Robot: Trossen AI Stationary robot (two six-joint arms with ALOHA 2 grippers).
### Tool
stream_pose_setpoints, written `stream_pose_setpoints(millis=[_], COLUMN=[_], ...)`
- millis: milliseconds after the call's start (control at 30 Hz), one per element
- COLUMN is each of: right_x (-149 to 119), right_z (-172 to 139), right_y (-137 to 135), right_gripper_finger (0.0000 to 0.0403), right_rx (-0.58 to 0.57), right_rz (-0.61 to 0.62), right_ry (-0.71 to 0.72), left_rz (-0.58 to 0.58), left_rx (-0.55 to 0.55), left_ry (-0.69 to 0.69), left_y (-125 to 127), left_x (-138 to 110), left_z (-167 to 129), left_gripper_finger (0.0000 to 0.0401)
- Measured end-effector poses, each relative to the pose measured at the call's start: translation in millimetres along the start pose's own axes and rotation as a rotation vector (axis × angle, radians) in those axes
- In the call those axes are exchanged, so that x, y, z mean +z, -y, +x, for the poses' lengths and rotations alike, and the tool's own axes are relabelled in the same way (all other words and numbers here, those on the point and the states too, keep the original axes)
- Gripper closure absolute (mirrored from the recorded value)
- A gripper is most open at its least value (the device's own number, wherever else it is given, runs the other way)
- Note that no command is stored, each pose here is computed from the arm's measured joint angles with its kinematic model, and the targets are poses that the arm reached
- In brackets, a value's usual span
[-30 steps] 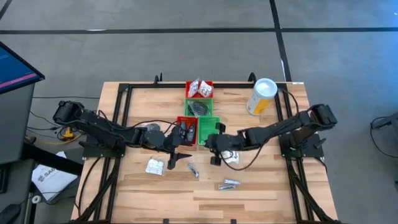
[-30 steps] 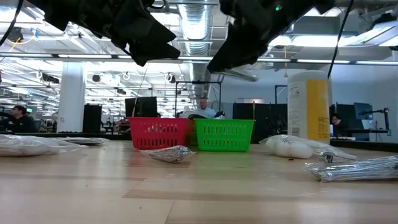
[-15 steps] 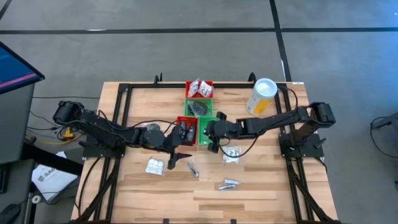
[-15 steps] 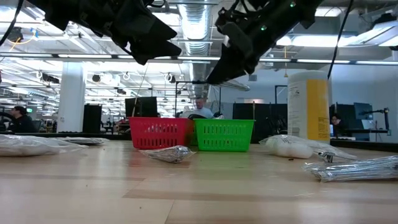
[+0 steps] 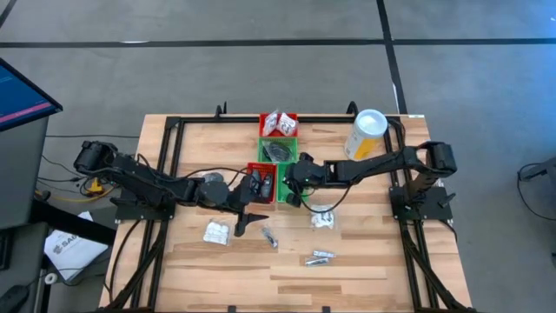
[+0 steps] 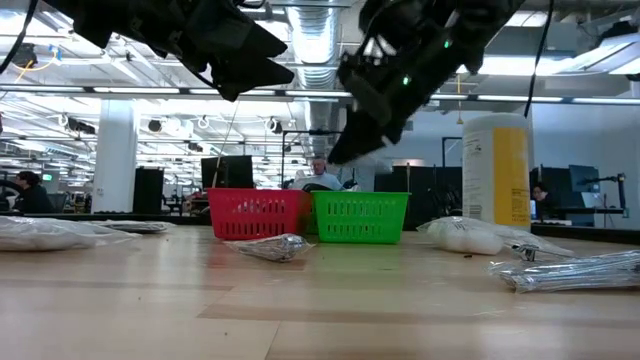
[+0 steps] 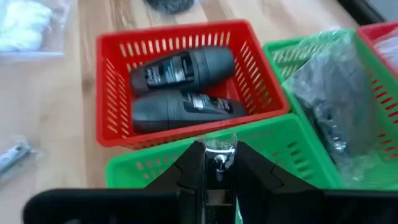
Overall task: Pick & Place Travel size toiletries
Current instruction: Put the silver nail cutter into the bottom green bin
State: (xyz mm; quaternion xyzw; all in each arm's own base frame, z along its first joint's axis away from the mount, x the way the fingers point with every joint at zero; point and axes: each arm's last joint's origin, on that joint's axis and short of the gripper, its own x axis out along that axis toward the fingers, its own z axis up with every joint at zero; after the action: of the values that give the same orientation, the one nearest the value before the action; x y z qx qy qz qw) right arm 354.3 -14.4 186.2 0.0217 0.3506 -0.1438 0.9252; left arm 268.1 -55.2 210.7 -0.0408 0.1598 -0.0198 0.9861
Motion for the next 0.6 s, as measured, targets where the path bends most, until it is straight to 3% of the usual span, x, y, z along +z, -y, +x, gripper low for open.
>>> stream_pose_setpoints(millis=[600], right_x=[-0.5], right_z=[4.9], right_y=[1.6], right_gripper_finger=[0.0267], right_rx=[0.0], right_rz=[-0.004], right_ry=[0.004], left_rz=[0.007], left_rx=[-0.034], left_ry=[-0.002], left_y=[1.0], left_x=[0.1], left_z=[0.0], left_gripper_finger=[0.0192])
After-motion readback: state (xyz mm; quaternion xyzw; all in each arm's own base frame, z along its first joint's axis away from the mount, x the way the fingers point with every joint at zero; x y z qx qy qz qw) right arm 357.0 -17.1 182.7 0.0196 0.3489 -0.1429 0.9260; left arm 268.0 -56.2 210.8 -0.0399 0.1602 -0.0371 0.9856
